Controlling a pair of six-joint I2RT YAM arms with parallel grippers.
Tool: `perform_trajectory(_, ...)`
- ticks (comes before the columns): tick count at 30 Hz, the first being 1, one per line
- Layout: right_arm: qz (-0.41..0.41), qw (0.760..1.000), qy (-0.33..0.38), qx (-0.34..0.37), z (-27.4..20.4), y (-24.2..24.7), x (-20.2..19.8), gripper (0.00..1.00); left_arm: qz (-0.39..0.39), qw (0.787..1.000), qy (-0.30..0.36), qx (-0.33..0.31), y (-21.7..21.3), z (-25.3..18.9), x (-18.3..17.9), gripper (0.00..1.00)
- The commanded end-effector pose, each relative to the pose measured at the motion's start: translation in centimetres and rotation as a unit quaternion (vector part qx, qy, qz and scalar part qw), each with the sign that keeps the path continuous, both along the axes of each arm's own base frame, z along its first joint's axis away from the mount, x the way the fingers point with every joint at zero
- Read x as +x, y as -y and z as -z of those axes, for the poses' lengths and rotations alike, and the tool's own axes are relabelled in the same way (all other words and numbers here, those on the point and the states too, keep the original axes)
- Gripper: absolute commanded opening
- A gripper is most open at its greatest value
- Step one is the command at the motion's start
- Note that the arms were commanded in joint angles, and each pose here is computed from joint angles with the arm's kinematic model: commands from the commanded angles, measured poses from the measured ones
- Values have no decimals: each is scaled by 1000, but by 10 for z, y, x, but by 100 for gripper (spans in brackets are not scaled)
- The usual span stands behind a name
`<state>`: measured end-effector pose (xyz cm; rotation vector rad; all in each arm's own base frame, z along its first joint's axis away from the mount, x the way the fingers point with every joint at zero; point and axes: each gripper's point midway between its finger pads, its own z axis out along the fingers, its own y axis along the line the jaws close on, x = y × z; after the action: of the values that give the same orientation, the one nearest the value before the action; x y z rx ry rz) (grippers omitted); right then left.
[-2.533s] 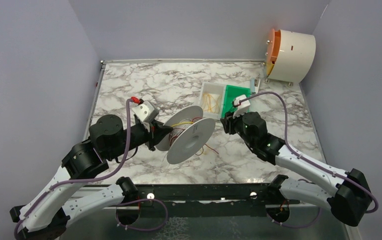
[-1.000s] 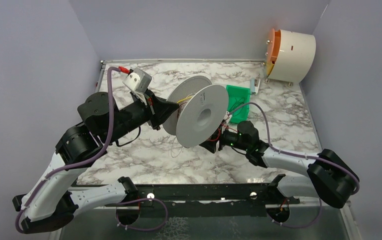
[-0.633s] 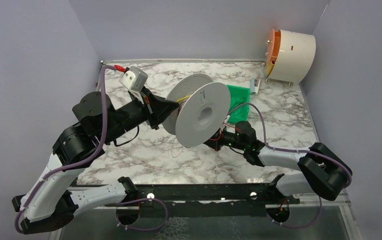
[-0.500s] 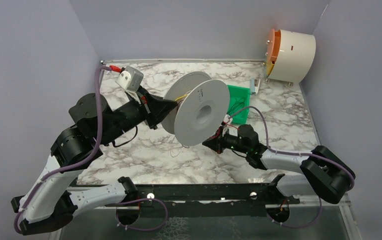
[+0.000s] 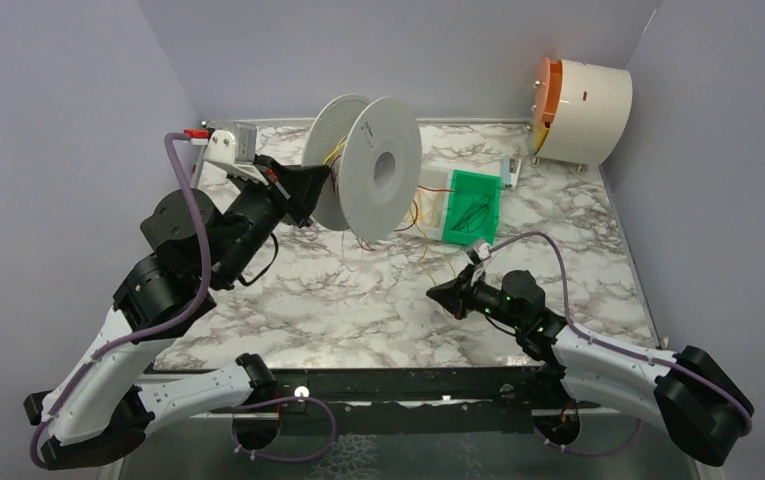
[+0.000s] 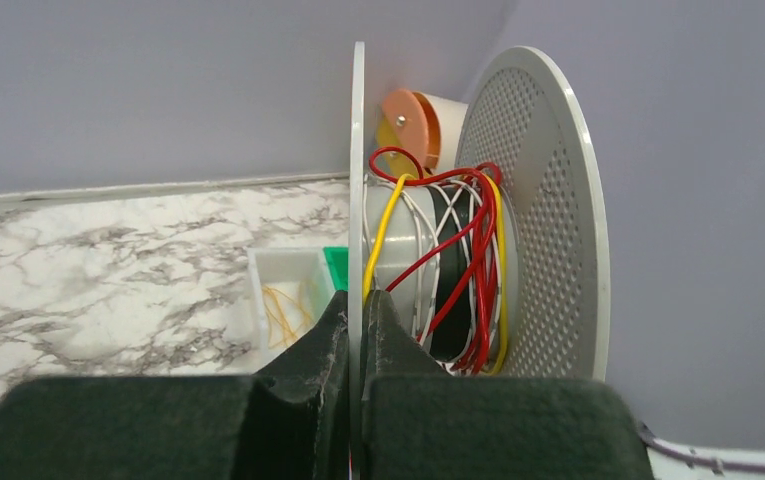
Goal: Wrap the cables
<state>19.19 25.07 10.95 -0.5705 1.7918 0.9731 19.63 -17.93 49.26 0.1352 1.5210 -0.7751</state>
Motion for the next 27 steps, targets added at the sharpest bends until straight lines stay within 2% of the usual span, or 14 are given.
perform_trajectory(1,21,999,-27,-22,14,10,-3,1,-89,991,48,-90,-23,-46,20,0)
perform_trajectory(8,4,999,-14,-48,8,-5,-12,1,-140,986,46,-73,-12,-38,49,0)
perform_trajectory(15,1,994,28,-108,-2,-16,-13,1,-188,980,50,-38,-7,-24,72,0)
perform_trajectory(22,-34,991,64,-116,-38,-41,-31,1,-226,973,51,6,7,-12,98,0)
perform_trajectory(27,-46,982,84,-160,-51,-56,-46,1,-261,963,53,42,12,0,116,0)
